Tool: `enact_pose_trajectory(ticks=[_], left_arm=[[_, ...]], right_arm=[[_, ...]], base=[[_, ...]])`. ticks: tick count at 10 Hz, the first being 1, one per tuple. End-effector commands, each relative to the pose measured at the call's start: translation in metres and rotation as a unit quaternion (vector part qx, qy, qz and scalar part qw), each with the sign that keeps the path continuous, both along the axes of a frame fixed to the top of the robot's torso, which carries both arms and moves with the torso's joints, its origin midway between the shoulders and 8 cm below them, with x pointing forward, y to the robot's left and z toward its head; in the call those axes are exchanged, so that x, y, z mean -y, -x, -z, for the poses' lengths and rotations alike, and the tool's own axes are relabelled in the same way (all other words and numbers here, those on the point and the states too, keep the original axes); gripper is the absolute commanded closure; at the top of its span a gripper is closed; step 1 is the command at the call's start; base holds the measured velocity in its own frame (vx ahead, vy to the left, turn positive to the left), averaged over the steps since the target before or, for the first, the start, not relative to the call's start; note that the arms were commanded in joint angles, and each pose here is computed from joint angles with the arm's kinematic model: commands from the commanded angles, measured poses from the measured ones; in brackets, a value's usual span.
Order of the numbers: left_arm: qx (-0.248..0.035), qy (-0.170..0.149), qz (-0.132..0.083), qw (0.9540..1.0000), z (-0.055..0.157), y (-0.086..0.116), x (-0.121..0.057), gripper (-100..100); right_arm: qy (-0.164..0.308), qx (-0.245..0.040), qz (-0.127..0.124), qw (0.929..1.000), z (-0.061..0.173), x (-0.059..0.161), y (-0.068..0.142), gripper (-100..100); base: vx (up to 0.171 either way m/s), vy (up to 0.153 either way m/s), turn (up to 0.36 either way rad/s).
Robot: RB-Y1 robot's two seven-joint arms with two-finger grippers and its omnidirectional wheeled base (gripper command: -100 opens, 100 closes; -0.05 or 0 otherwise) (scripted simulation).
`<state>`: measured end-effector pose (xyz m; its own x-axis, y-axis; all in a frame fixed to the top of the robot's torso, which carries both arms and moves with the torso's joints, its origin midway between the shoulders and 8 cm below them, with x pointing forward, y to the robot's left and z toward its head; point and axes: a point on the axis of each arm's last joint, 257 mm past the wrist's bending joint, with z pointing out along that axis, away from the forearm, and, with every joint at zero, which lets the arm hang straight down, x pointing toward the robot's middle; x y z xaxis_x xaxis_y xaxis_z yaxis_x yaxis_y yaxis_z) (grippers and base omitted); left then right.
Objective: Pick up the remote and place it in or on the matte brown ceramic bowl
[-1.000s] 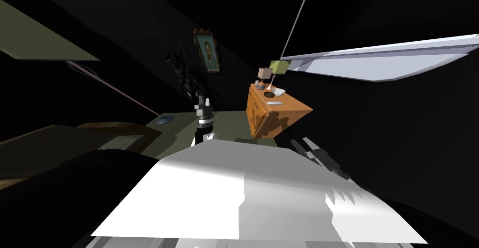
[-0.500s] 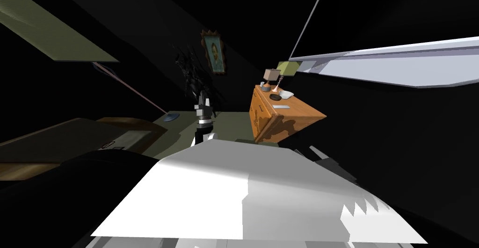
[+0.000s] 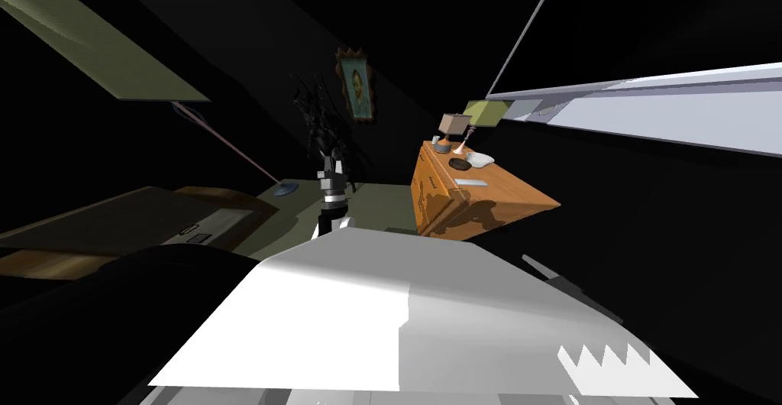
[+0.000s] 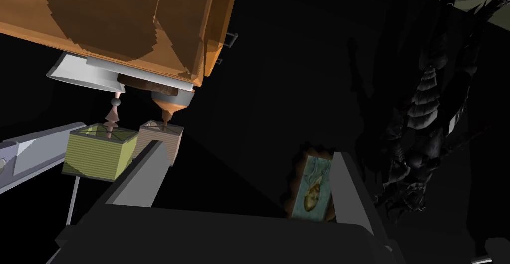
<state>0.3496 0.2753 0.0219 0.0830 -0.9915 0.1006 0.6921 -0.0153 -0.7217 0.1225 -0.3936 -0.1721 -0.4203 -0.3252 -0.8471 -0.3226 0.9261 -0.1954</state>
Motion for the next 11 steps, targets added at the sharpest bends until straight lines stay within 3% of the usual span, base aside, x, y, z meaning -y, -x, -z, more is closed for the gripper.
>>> enact_pose_trajectory(ticks=[1,2,3,4,5,6,7,8,9,10,11], left_arm=[[0.000,0.000,0.000,1.0000,0.000,0.000,0.000,0],[0.000,0.000,0.000,1.0000,0.000,0.000,0.000,0],[0.000,0.000,0.000,1.0000,0.000,0.000,0.000,0],[0.000,0.000,0.000,1.0000,0.000,0.000,0.000,0],[0.000,0.000,0.000,1.0000,0.000,0.000,0.000,0],[0.000,0.000,0.000,1.0000,0.000,0.000,0.000,0],[0.000,0.000,0.000,1.0000,0.000,0.000,0.000,0],[0.000,0.000,0.000,1.0000,0.000,0.000,0.000,0],[0.000,0.000,0.000,1.0000,0.000,0.000,0.000,0],[0.000,0.000,0.000,1.0000,0.000,0.000,0.000,0],[0.000,0.000,0.000,1.0000,0.000,0.000,0.000,0]], right_arm=[[0.045,-0.038,-0.016,0.9981,0.005,0.015,0.017,-100],[0.048,-0.048,-0.013,0.9977,0.006,0.018,0.023,-100],[0.087,-0.076,-0.029,0.9929,0.008,0.031,0.036,-100],[0.086,-0.085,-0.027,0.9923,0.010,0.031,0.041,-100],[0.121,-0.116,-0.043,0.9849,0.011,0.044,0.055,-100],[0.122,-0.122,-0.042,0.9842,0.011,0.045,0.059,-100],[0.154,-0.151,-0.060,0.9745,0.012,0.057,0.072,-100],[0.155,-0.157,-0.059,0.9737,0.012,0.058,0.075,-100],[0.186,-0.183,-0.079,0.9621,0.011,0.071,0.087,-100],[0.185,-0.190,-0.078,0.9612,0.011,0.071,0.091,-100],[0.212,-0.220,-0.097,0.9474,0.009,0.082,0.105,-100]], base=[[0.201,0.023,0.134],[0.160,0.018,0.093],[0.166,0.016,0.160],[0.137,-0.001,0.089],[0.181,0.002,0.214],[0.162,-0.021,0.012],[0.208,-0.038,0.196],[0.208,-0.013,0.106],[0.220,-0.006,0.157],[0.172,-0.005,0.074],[0.209,-0.016,0.101]])
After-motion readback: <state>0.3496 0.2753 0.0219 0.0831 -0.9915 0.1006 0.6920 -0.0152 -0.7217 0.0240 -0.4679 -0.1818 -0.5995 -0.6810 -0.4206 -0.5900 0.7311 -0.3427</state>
